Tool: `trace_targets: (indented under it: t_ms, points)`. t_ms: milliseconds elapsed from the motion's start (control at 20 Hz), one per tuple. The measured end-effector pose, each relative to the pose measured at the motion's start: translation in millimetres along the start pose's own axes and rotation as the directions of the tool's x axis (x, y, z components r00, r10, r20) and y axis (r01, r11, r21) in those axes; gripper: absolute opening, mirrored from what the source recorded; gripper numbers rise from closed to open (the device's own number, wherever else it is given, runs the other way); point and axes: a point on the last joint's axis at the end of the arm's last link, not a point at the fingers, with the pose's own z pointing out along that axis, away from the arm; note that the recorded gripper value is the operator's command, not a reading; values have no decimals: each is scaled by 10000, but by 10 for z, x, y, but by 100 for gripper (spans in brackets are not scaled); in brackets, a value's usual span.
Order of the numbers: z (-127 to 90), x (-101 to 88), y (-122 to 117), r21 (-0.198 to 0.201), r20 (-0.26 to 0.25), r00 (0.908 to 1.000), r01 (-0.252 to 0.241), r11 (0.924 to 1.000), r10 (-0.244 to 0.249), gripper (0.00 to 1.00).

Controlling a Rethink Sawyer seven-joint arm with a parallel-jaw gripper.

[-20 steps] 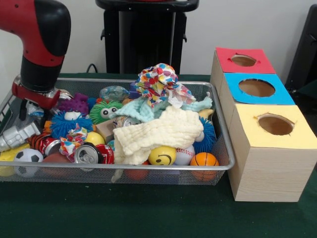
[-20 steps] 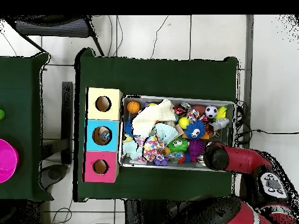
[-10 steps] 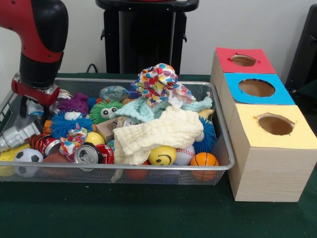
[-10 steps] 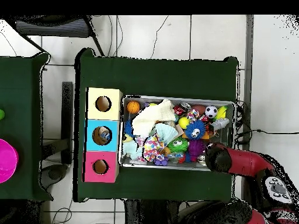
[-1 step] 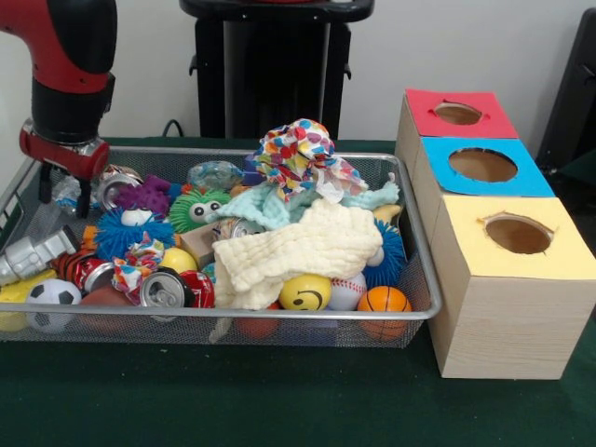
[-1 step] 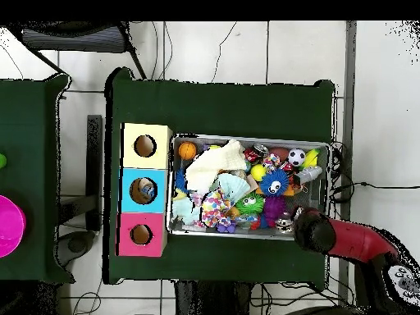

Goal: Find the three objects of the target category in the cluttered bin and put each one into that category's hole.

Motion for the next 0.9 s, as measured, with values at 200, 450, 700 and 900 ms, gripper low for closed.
trace_targets:
  t_ms: [200, 450, 700, 900]
  points:
    - [10, 0, 5, -105, 3, 10000, -71, 9999, 71, 100]
    - [32, 6, 26, -154, 43, 10000, -61, 9999, 61, 100]
    - [34, 9, 32, -208, 62, 9999, -88, 9997, 89, 100]
    - [-35, 41, 23, -254, 113, 9998, -132, 9996, 135, 100]
